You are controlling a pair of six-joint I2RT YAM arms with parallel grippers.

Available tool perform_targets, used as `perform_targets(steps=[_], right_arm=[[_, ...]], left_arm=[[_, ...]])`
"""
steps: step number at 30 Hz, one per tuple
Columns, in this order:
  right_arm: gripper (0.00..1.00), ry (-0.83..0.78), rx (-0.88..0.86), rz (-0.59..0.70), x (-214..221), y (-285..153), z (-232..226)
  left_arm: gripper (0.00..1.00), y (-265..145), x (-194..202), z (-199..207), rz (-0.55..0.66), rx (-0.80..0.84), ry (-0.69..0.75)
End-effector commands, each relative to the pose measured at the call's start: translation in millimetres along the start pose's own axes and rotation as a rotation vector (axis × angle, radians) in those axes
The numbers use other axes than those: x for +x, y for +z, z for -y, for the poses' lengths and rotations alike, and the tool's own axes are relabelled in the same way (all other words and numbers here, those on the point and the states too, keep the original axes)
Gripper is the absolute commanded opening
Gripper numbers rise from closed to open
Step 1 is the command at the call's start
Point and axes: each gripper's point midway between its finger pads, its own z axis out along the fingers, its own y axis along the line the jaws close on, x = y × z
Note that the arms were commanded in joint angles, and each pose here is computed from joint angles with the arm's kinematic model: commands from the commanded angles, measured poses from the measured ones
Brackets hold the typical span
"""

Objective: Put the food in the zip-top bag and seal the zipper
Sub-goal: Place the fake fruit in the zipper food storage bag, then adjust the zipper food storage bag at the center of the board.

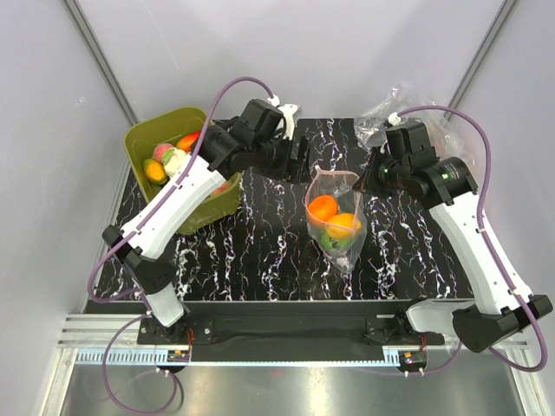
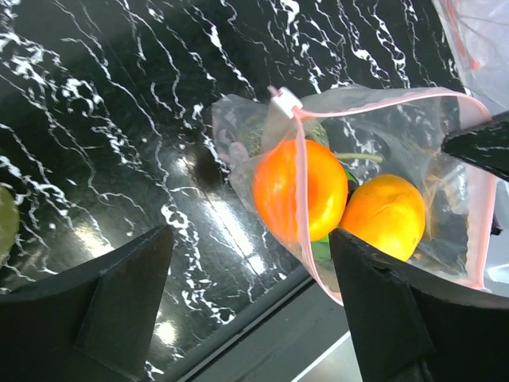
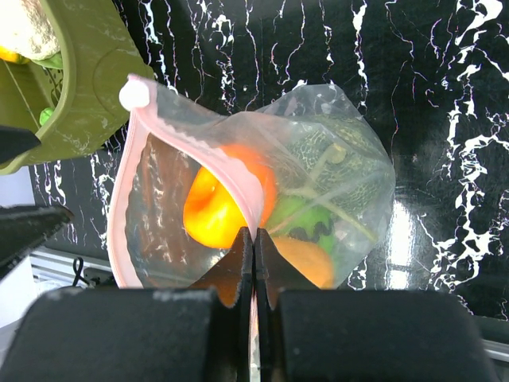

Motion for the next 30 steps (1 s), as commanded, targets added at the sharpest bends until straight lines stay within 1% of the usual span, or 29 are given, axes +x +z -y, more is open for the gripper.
perform_targets(steps=[1,9,10,11,12,13,15,16,18,20,23,24,25,27,28,30], right_arm=[[0.00,-0.013,-0.025,0.053,-11,-8,-4],[0.00,-0.013,-0.037,0.030,-9,-3,-7],[0.00,-0.012,-0.040,0.031,-10,-4,-8],[0.00,-0.010,-0.042,0.028,-9,-3,-8],[0.00,-0.011,-0.046,0.027,-9,-4,-9],[0.00,-0.009,-0.044,0.025,-9,-3,-9],[0.00,-0.015,-0.056,0.019,-8,-2,-11],[0.00,-0.018,-0.056,0.014,-7,-2,-11],[0.00,-0.024,-0.045,-0.001,-5,1,-9],[0.00,-0.030,-0.042,-0.012,-5,3,-9],[0.00,-0.034,-0.054,0.001,-7,0,-12],[0.00,-0.033,-0.053,0.003,-8,1,-11],[0.00,-0.032,-0.053,0.007,-10,1,-12],[0.00,-0.033,-0.051,0.012,-12,2,-12],[0.00,-0.035,-0.054,0.015,-13,1,-13],[0.00,-0.043,-0.058,0.024,-16,0,-15]], left_arm=[[0.84,-6,-1,12,0.020,0.039,-0.025],[0.83,8,5,28,0.003,0.127,-0.034],[0.81,11,6,29,0.001,0.131,-0.034],[0.76,12,7,32,-0.006,0.147,-0.033],[0.64,17,9,35,-0.017,0.158,-0.030],[0.59,21,10,36,-0.024,0.161,-0.030],[0.45,29,12,39,-0.040,0.166,-0.024],[0.43,32,12,40,-0.045,0.169,-0.021],[0.41,34,10,45,-0.048,0.186,-0.022],[0.41,35,7,47,-0.041,0.195,-0.023],[0.46,37,6,49,-0.048,0.203,-0.022],[0.45,40,8,48,-0.061,0.200,-0.022],[0.31,44,11,47,-0.076,0.198,-0.017],[0.13,48,13,42,-0.087,0.173,-0.018],[0.00,46,11,37,-0.084,0.134,-0.016],[0.00,40,9,29,-0.081,0.091,-0.008]])
